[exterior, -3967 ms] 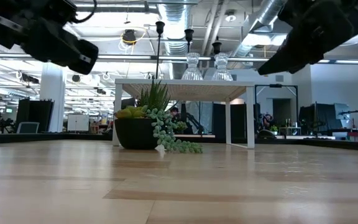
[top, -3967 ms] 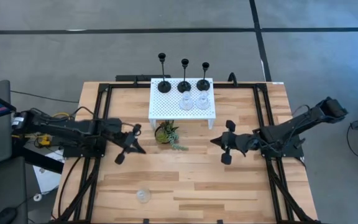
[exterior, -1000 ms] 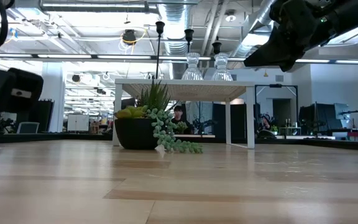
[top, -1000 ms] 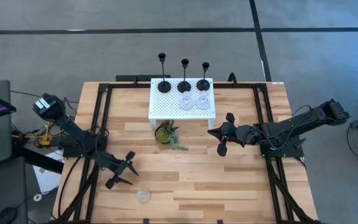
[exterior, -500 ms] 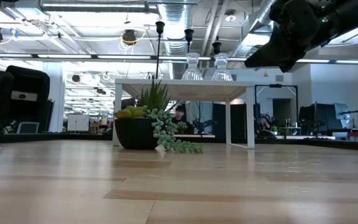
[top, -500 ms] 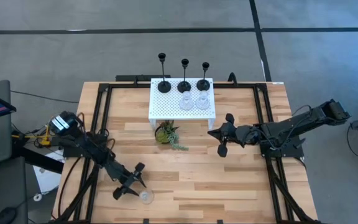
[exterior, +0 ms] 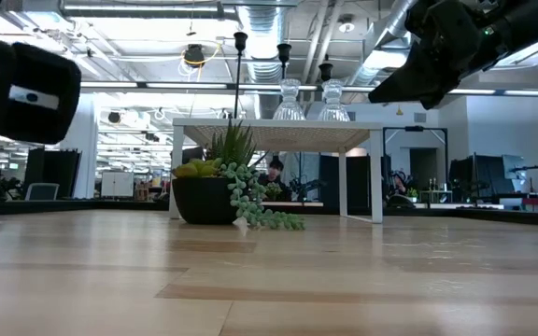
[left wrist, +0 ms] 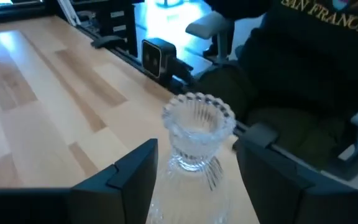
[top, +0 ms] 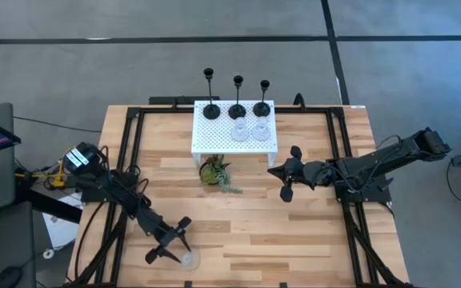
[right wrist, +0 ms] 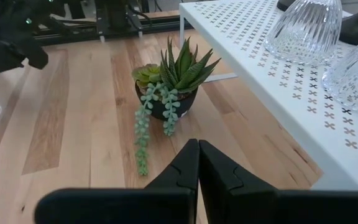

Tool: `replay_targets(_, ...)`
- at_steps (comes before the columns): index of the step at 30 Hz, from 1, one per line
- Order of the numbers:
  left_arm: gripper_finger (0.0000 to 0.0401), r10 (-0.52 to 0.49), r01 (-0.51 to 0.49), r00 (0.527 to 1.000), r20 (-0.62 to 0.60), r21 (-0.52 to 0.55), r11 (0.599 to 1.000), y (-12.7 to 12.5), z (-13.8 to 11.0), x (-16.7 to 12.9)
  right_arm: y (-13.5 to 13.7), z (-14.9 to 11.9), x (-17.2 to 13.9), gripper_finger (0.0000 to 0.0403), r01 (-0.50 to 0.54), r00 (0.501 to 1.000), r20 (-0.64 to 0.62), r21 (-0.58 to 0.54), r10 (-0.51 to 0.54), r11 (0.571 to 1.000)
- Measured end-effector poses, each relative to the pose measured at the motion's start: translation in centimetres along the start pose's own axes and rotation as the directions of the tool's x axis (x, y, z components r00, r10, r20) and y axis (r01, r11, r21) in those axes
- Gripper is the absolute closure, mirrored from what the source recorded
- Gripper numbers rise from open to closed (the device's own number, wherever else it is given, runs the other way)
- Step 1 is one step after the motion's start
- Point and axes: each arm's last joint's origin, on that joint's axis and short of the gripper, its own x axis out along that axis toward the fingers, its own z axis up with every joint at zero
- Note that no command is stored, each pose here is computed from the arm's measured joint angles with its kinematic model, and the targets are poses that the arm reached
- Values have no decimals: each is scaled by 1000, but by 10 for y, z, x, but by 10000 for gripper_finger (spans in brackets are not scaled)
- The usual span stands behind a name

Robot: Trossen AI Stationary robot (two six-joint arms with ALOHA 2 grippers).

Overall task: Pick & Place candle stick holders
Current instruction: Put the transparent glass candle holder on the shelf aligned with the transparent candle holder

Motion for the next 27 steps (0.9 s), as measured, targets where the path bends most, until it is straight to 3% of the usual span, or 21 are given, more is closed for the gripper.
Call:
replay_targets(14, 137, 29, -29, 1000, 6, -72, 997, 7, -2, 3, 0, -1, 0, 403, 2, 1000, -11, -6, -2, 1000)
replay_targets(27, 101, 21, -21, 1000, 2, -75, 997, 7, -2, 9, 0, -2, 0, 403, 3, 1000, -14, -7, -3, 1000)
